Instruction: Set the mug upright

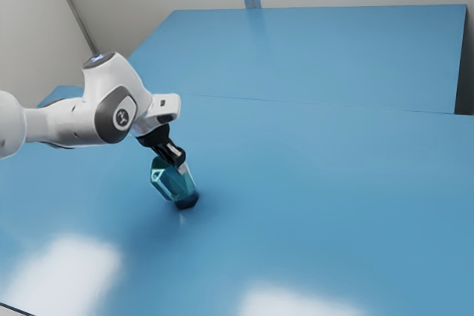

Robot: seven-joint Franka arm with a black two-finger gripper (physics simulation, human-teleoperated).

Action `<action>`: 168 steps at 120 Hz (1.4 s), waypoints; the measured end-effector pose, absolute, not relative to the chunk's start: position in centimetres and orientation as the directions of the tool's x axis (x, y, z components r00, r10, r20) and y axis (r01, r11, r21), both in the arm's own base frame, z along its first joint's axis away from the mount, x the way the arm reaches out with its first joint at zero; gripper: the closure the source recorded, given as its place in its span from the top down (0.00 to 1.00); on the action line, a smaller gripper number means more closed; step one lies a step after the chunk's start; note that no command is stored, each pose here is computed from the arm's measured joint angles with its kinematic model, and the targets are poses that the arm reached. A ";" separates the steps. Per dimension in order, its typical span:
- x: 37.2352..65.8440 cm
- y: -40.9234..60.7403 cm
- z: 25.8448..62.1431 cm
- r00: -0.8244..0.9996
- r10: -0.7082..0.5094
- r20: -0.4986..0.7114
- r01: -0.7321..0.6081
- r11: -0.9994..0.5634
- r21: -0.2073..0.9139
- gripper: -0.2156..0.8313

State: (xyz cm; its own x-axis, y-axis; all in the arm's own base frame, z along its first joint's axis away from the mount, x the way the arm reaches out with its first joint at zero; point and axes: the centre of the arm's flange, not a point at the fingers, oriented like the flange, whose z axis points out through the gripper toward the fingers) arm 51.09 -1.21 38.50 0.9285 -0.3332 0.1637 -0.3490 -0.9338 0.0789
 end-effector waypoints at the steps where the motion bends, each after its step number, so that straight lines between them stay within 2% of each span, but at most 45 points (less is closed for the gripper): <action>1: 51.1 -1.2 38.5 0.930 -0.329 0.165 -0.345 -0.935 0.079 0.04; 48: 51.5 -1.3 37.1 0.973 -0.163 0.165 -0.180 -0.979 0.092 0.04; 92: 51.6 -1.4 35.9 0.988 -0.076 0.134 -0.091 -0.990 0.109 0.05; 110: 51.6 -1.5 35.8 0.990 -0.058 0.129 -0.073 -0.990 0.119 0.32; 124: 51.7 -1.6 35.9 0.990 -0.048 0.129 -0.064 -0.990 0.123 0.46; 143: 51.8 -1.6 35.8 0.991 -0.036 0.128 -0.052 -0.991 0.126 0.57; 168: 51.8 -1.5 36.3 0.990 -0.024 0.136 -0.042 -0.990 0.131 0.62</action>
